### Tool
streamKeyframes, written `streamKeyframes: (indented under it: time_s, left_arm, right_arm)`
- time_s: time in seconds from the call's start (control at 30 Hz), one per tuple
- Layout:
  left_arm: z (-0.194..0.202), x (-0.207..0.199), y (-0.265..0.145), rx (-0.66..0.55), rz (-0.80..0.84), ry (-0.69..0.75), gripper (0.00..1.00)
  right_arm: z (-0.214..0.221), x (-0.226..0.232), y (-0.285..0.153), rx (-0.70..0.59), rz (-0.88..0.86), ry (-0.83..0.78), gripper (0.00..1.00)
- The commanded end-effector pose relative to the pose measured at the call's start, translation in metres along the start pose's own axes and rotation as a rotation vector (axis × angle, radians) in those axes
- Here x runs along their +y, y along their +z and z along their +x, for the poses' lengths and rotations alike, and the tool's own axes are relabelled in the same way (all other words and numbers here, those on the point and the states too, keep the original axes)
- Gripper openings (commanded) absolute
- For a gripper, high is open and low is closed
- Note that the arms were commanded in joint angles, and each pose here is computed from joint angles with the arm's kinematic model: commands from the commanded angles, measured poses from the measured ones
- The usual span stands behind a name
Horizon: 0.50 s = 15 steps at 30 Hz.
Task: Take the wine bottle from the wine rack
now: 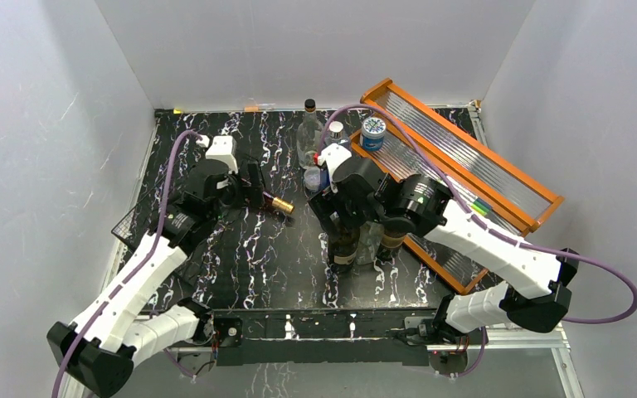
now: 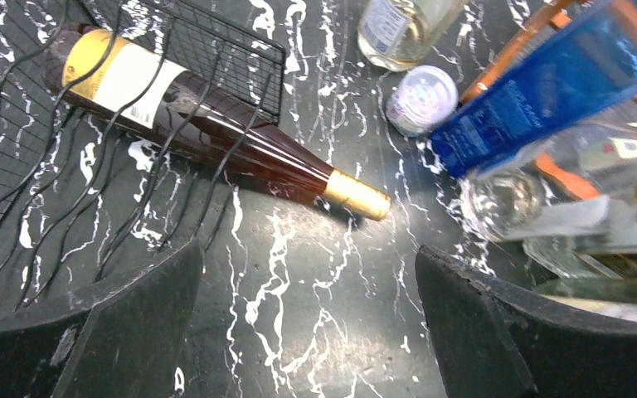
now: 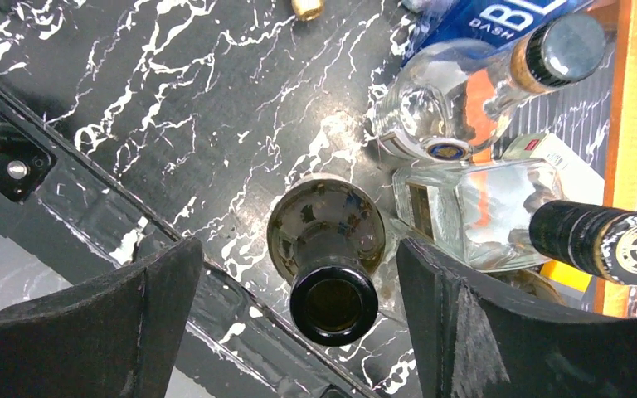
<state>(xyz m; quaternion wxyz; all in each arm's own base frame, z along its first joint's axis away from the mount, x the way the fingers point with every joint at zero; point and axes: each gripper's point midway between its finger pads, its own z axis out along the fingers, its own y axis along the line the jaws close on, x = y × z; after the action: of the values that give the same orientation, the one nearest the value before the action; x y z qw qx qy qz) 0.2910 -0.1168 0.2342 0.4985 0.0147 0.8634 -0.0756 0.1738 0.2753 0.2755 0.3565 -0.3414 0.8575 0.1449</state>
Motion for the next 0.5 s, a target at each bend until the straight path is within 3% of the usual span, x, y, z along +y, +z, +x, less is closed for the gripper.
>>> streamKeyframes:
  time_s: [0.0, 0.27, 0.47]
  left_arm:
    - [-0.015, -0.016, -0.030, -0.016, 0.122, -0.012, 0.98]
    - [-0.109, -0.027, -0.088, -0.194, 0.180, -0.047, 0.98]
    - [-0.210, -0.039, -0.144, -0.422, 0.236, -0.067, 0.98]
  right_arm:
    - [-0.046, 0.002, -0.026, -0.166, -0.028, 0.006, 0.98]
    - [-0.113, -0.057, -0.072, -0.395, 0.242, 0.104, 0.98]
    - [-0.164, -0.103, -0.168, -0.688, 0.401, 0.209, 0.98]
